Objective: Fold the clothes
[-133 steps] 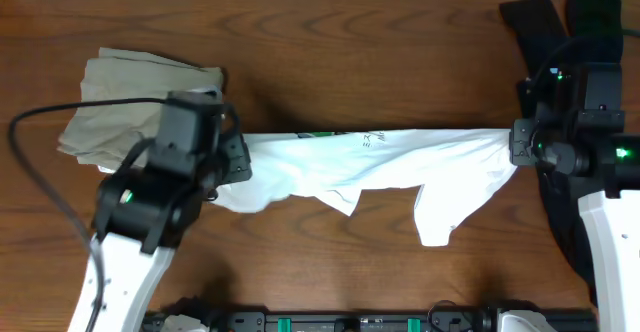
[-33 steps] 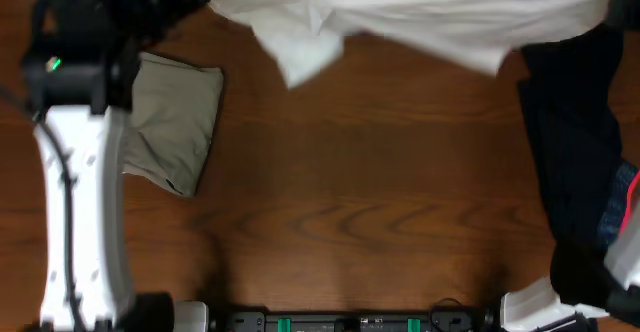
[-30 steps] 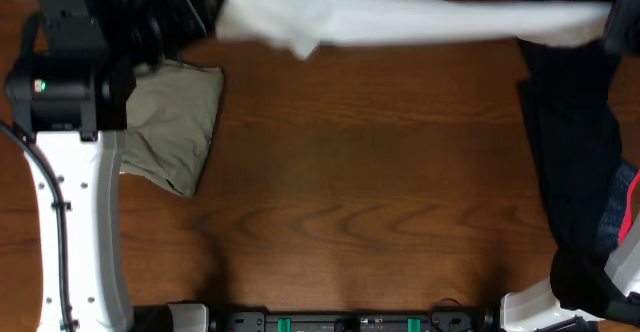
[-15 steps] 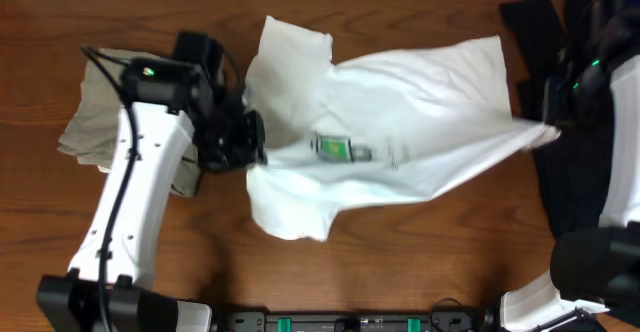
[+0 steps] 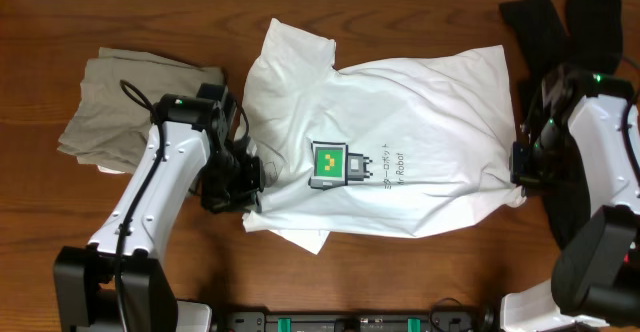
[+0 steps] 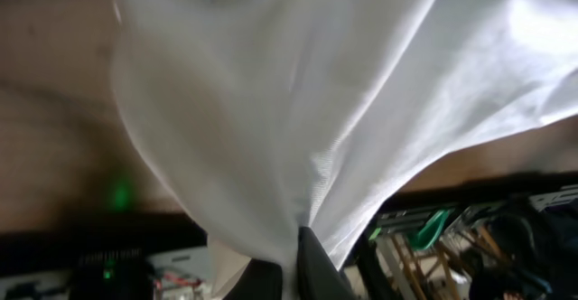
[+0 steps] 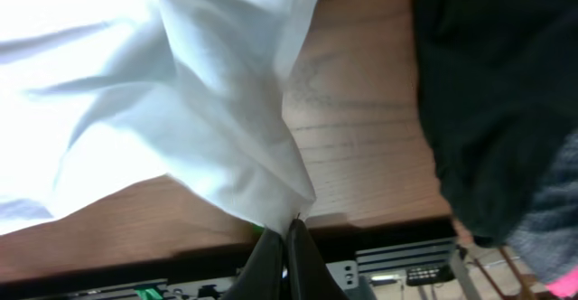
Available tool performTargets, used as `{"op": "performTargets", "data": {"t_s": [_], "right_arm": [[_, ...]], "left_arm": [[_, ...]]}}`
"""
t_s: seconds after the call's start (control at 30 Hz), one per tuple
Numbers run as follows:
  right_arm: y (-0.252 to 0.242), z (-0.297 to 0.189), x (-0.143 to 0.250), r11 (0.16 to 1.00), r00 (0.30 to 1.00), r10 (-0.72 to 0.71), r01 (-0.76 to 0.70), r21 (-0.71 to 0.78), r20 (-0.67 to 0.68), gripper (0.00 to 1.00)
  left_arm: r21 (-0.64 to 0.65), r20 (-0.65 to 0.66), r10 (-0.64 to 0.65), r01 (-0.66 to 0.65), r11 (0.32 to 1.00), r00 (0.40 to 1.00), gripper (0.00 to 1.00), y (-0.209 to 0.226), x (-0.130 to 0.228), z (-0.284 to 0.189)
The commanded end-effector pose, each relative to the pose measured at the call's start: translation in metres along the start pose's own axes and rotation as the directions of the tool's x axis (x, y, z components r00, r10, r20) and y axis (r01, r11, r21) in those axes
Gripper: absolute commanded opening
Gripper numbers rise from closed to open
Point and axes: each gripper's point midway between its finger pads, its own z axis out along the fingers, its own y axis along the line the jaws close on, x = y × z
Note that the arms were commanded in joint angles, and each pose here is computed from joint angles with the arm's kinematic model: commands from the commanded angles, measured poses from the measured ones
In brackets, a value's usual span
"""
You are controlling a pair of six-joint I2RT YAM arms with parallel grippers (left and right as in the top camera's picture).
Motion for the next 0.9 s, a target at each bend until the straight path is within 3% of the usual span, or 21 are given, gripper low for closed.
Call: {"op": "performTargets", "data": {"t_s": [0.0, 0.2, 0.43, 0.87], "right_arm": [[-0.001, 0.001, 0.003, 0.998, 0.998, 0.054, -0.053, -0.039, 0.028, 0.01], [-0.006, 0.0, -0.02, 0.996, 0.989, 0.081, -0.075, -0.048, 0.123, 0.01], [-0.006, -0.008, -0.071, 0.995, 0.944, 0.098, -0.082, -0.065, 0.316, 0.04], [-0.004, 0.019, -0.088, 0.995, 0.958, 0.096, -0.081, -0.065, 0.271, 0.02]], "left_arm": [[-0.019, -0.02, 0.005, -0.005, 1.0, 1.0, 0.06, 0.005, 0.005, 0.004], [-0.041, 0.076, 0.026, -0.023, 0.999, 0.997, 0.06, 0.007, -0.019, 0.003], [-0.19, 0.351, -0.07, 0.144, 0.971, 0.934, 0.06, 0.035, -0.075, -0.013], [-0.11, 0.478, -0.065, 0.133, 0.985, 0.876, 0.06, 0.019, -0.109, -0.024]]}}
